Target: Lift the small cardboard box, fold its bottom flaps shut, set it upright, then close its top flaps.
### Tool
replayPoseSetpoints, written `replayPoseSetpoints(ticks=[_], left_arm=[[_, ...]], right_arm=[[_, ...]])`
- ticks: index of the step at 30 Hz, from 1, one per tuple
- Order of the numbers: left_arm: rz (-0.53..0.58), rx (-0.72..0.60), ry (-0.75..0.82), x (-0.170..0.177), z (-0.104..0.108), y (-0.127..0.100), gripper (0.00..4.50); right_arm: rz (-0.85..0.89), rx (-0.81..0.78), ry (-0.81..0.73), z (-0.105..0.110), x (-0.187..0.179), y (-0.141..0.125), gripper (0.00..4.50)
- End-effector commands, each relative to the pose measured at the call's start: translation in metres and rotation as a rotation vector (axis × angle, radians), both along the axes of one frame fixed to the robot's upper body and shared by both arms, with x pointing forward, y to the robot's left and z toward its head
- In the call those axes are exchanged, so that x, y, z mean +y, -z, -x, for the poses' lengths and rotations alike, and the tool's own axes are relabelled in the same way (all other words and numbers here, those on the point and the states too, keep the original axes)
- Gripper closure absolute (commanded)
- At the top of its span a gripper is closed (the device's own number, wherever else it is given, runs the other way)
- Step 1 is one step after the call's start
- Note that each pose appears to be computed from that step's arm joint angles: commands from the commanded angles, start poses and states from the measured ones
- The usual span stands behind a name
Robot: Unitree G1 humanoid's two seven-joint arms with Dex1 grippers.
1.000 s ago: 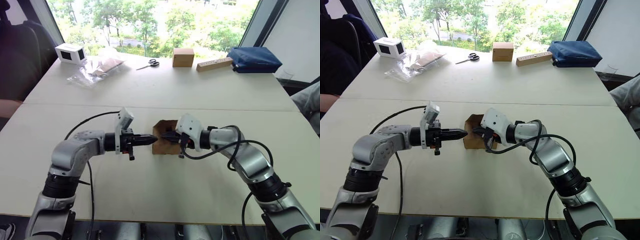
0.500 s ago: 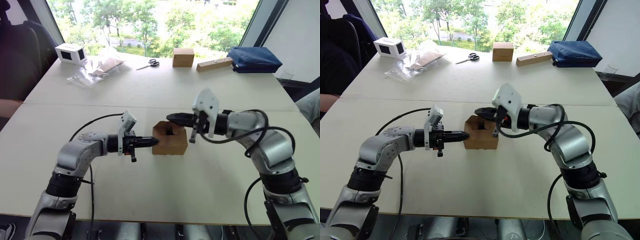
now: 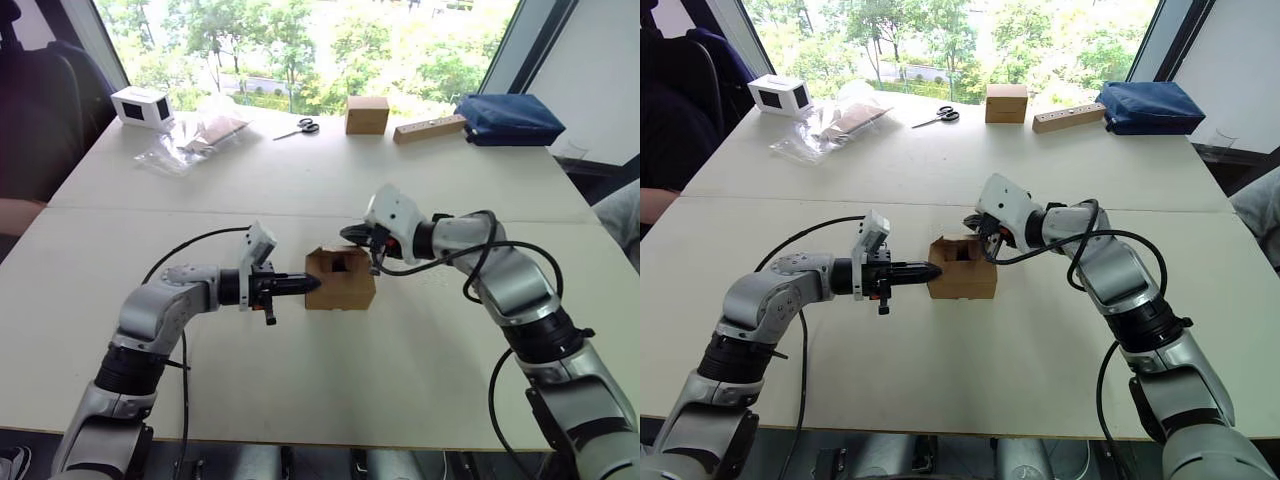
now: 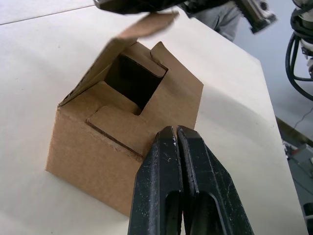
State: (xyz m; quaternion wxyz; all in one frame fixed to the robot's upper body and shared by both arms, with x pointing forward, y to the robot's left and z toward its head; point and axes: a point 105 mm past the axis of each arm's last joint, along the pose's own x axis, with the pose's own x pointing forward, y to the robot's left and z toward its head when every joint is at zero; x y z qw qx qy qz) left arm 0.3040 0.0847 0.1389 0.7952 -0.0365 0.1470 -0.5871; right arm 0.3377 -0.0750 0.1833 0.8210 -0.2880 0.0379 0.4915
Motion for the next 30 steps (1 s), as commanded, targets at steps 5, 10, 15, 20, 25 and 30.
replayPoseSetpoints(ticks=[5,10,15,20,25,30], left_arm=[[0.001,-0.008,-0.006,0.002,-0.001,-0.003,4.42],[0.108,-0.01,0.0,0.001,-0.004,-0.03,4.42],[0.193,-0.006,-0.017,-0.004,-0.012,-0.049,4.42],[0.154,-0.028,-0.105,-0.008,-0.03,-0.036,4.42],[0.115,-0.038,-0.136,-0.011,-0.038,-0.027,4.42],[0.088,-0.028,-0.115,-0.012,-0.034,-0.017,4.42]], right_arm=[[-0.008,0.027,-0.044,0.02,0.001,0.003,4.5],[-0.013,0.035,-0.033,0.022,0.001,0.007,4.5],[-0.018,0.031,-0.028,0.021,0.003,0.007,4.5],[-0.022,0.019,-0.022,0.019,0.004,0.005,4.5],[-0.022,0.009,-0.019,0.02,0.003,0.003,4.5],[-0.022,0.005,-0.021,0.022,0.003,0.002,4.5]])
